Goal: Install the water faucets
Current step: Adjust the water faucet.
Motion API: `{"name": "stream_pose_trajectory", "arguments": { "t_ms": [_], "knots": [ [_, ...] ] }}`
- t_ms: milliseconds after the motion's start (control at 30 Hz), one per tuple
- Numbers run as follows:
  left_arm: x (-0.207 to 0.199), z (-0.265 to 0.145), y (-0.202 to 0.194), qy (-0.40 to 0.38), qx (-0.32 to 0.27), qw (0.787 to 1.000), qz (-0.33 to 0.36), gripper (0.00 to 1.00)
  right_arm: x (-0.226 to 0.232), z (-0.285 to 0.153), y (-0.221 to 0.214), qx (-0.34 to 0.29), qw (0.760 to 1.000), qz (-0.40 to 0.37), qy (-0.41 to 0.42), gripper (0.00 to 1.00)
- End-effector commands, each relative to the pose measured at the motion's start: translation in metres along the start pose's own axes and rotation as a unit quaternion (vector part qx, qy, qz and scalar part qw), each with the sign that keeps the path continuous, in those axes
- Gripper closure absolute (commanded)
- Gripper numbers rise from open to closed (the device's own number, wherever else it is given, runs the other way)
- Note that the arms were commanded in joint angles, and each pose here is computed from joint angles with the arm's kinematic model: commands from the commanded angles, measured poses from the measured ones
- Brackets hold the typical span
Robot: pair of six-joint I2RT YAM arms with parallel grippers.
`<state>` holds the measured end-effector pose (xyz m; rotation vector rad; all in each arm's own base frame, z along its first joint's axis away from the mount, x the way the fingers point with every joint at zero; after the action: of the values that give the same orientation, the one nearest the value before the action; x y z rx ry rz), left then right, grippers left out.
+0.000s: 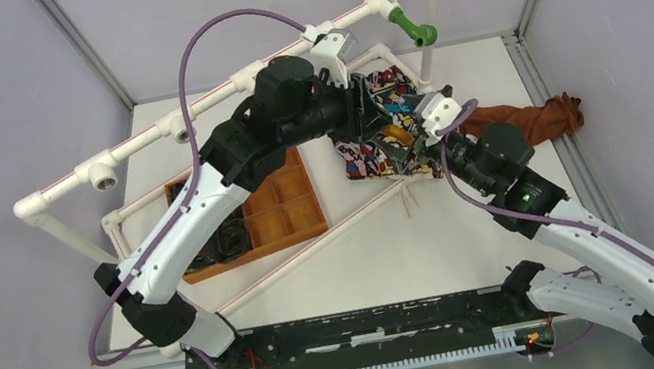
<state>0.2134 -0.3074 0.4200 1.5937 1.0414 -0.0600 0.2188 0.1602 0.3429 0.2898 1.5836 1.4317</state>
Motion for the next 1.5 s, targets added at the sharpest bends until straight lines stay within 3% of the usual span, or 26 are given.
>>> {"name": "stream_pose_trajectory", "arguments": {
  "t_ms": [0, 300, 500, 800, 933, 1067, 1233, 1267, 1400, 1467],
  "knots": [
    [-0.011, -0.007, 0.018, -0.019, -0.033, 0.999, 0.035, 0.98, -0.011, -0.007, 0.019, -0.005, 1.0, -0.028, 0.005, 0.02],
    [-0.013, -0.01, 0.019, -0.024, -0.029, 0.999, 0.038, 0.98, -0.007, 0.005, 0.029, -0.014, 0.996, -0.052, 0.069, 0.02],
    [-0.013, -0.011, 0.019, -0.025, -0.027, 0.999, 0.037, 0.98, -0.004, 0.022, 0.029, -0.021, 0.996, -0.039, 0.076, 0.13],
    [-0.013, -0.015, 0.018, -0.021, -0.028, 0.999, 0.039, 0.98, -0.008, 0.024, 0.025, -0.018, 0.998, -0.043, 0.045, 0.54],
    [-0.013, -0.015, 0.018, -0.022, -0.029, 0.999, 0.04, 0.98, -0.006, 0.024, 0.024, -0.021, 0.998, -0.039, 0.051, 0.8],
    [-0.013, -0.016, 0.018, -0.022, -0.029, 0.999, 0.038, 0.98, -0.004, 0.023, 0.022, -0.02, 0.998, -0.038, 0.056, 1.0],
    [-0.014, -0.018, 0.019, -0.022, -0.034, 0.998, 0.038, 0.98, -0.006, 0.018, 0.02, -0.014, 0.998, -0.038, 0.04, 1.0],
    [-0.014, -0.019, 0.021, -0.022, -0.036, 0.998, 0.038, 0.96, -0.006, 0.018, 0.019, -0.013, 0.998, -0.037, 0.04, 1.0],
    [-0.016, -0.023, 0.026, -0.022, -0.052, 0.997, 0.044, 0.54, -0.005, 0.016, 0.012, -0.003, 0.999, -0.038, 0.03, 1.0],
    [-0.018, -0.028, 0.033, -0.015, -0.064, 0.996, 0.053, 0.41, -0.006, 0.015, 0.012, -0.003, 0.999, -0.04, 0.022, 1.0]
  ]
}}
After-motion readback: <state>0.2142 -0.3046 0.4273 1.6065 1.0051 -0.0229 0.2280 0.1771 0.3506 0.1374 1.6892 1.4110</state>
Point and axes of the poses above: each gripper's point midway between its finger pads, its own z axis out along the fingers, its own x axis along the line the jaws close on, y = z × x, the point moved 8 cm from there along -z, back along the fingers, and after that the axes turned 12 degrees about -z, right-handed, at the moved point
